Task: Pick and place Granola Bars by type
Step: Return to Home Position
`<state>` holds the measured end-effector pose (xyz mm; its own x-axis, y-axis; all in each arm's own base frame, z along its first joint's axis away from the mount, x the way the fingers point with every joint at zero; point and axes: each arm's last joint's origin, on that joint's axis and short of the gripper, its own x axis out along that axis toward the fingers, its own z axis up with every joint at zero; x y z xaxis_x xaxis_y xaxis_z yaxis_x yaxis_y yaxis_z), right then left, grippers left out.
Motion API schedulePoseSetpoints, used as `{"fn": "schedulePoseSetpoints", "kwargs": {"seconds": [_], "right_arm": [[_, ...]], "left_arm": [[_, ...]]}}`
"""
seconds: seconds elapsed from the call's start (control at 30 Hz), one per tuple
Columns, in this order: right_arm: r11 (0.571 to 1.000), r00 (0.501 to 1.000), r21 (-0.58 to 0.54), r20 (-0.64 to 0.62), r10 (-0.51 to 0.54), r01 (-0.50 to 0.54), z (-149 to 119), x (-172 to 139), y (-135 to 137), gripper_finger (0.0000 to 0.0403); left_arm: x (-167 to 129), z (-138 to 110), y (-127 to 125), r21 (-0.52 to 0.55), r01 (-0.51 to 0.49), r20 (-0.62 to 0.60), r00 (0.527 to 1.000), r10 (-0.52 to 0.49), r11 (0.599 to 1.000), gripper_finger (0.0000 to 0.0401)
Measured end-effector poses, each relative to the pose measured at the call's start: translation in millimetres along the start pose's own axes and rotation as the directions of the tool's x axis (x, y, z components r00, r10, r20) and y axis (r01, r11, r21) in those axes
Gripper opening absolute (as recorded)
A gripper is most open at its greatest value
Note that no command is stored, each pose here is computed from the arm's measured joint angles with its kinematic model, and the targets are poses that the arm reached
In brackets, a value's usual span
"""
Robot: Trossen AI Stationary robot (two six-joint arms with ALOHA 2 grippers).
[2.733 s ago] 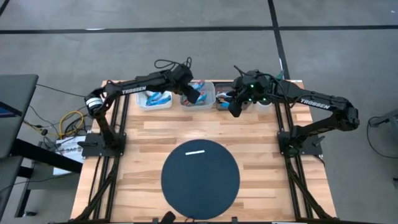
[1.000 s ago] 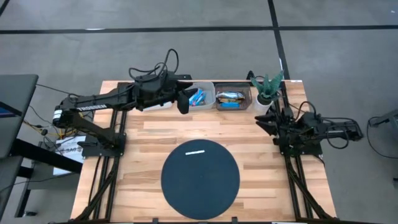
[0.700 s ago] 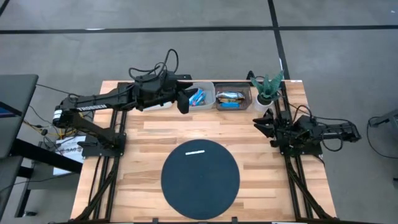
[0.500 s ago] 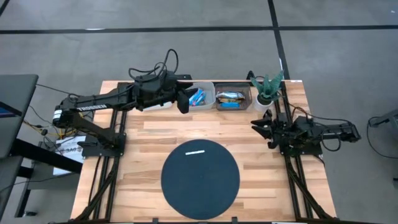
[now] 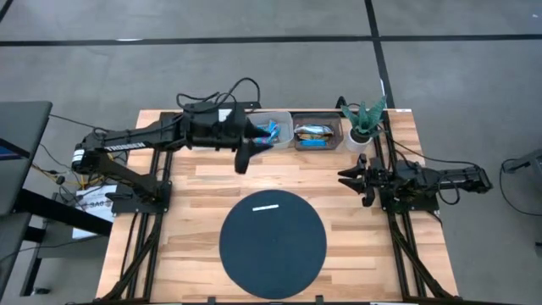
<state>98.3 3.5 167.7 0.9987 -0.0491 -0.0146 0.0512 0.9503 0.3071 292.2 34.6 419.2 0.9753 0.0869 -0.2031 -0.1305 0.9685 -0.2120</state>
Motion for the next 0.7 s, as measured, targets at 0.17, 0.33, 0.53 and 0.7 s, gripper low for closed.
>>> {"fn": "schedulePoseSetpoints", "kwargs": {"seconds": [0.17, 0.33, 0.53, 0.7], "right_arm": [[1.000, 1.000, 0.000, 0.000, -0.002, 0.002, 0.1, 0.0, -0.1, 0.0123], [1.000, 1.000, 0.000, -0.001, -0.003, 0.003, 0.0, 0.0, -0.1, 0.0123], [1.000, 1.000, 0.001, 0.007, -0.007, 0.007, 0.7, 0.0, -0.1, 0.0123], [1.000, 1.000, 0.001, 0.010, -0.011, 0.011, 0.8, 0.0, -0.2, 0.0123]], "left_arm": [[-5.0, -13.6, -19.8, 0.044, 0.092, -0.127, 0.988, -0.085, 0.995, 0.0173], [-19.3, -31.9, -46.3, 0.098, 0.078, -0.203, 0.978, -0.057, 0.992, 0.0173], [-24.2, -82.1, -66.6, 0.103, 0.162, -0.037, 0.987, -0.159, 0.981, 0.0173], [-28.9, -141.7, -61.5, 0.065, 0.217, 0.047, 0.974, -0.221, 0.974, 0.0173]]}}
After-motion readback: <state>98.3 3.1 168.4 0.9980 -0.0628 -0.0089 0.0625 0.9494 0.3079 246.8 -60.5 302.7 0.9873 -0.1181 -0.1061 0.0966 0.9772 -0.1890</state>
